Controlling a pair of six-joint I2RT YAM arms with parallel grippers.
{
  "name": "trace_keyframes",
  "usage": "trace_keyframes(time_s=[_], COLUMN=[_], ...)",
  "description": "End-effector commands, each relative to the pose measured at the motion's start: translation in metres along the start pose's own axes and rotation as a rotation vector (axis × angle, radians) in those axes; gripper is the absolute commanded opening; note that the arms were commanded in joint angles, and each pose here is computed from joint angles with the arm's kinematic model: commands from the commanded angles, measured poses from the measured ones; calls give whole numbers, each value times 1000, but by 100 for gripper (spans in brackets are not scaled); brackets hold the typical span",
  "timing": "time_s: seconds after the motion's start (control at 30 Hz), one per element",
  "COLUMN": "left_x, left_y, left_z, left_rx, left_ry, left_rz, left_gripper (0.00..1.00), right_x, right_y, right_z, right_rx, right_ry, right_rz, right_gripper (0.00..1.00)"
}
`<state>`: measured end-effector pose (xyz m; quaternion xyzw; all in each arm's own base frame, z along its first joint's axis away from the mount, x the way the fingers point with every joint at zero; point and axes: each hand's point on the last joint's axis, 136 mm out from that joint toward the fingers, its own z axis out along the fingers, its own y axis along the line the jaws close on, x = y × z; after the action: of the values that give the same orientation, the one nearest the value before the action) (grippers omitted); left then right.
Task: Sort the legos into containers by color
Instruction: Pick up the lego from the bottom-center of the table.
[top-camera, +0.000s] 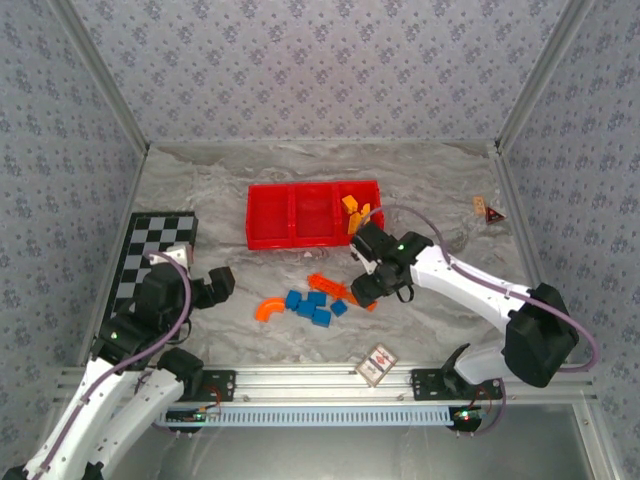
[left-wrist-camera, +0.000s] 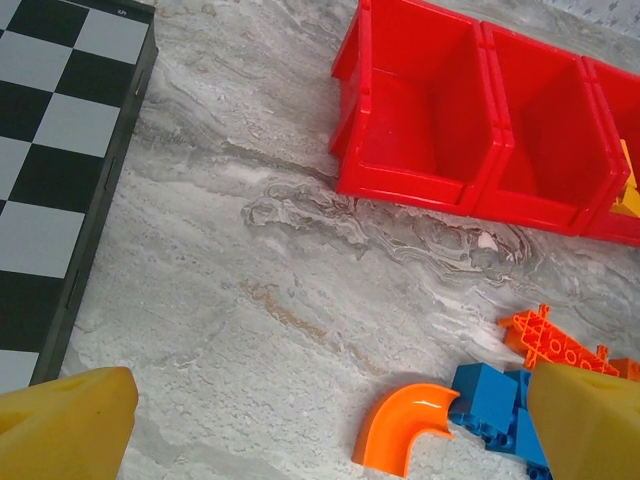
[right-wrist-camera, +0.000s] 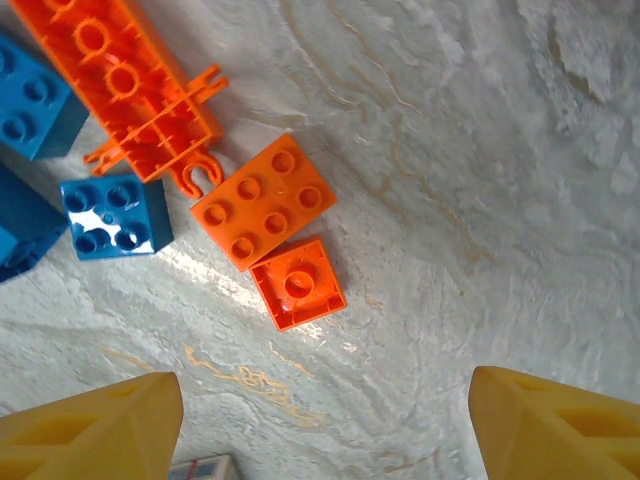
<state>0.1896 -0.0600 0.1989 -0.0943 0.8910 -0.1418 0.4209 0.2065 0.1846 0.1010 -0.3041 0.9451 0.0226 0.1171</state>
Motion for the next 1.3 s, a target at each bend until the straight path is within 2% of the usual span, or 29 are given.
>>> trace_keyframes(time_s=[0.0, 0.1, 0.17, 0.33, 0.47, 0.7, 1.1, 1.27], left_x=[-4, -5, -6, -6, -5, -5, -4, -4], left_y=[-3, -2, -2, -2, -3, -2, -3, -2], left_z=[-4, -7, -8, -7, -5, -6, -5, -6], left_rx=[23, 28, 30, 30, 27, 25, 25, 27], left_ry=[-29, -41, -46, -48, -35, -37, -33, -36], left_rz=[6, 2, 1, 3, 9, 5, 5, 1], left_gripper=[100, 100, 100, 100, 100, 100, 100, 100], right_x=[-1, 8, 15, 20, 22, 10, 17, 14], right_y=[3, 11, 14, 6, 4, 5, -4, -3], right_z=[2, 15, 22, 36, 51, 62, 90, 96], right_rx=[9, -21, -41, -32, -22, -22, 45, 72], right_ry=[-17, -65, -98, -98, -50, -48, 82, 101], right_rz=[-268, -427, -458, -411, -417, -408, -447, -466], right_gripper=[78, 79, 80, 81, 79, 78, 61, 41])
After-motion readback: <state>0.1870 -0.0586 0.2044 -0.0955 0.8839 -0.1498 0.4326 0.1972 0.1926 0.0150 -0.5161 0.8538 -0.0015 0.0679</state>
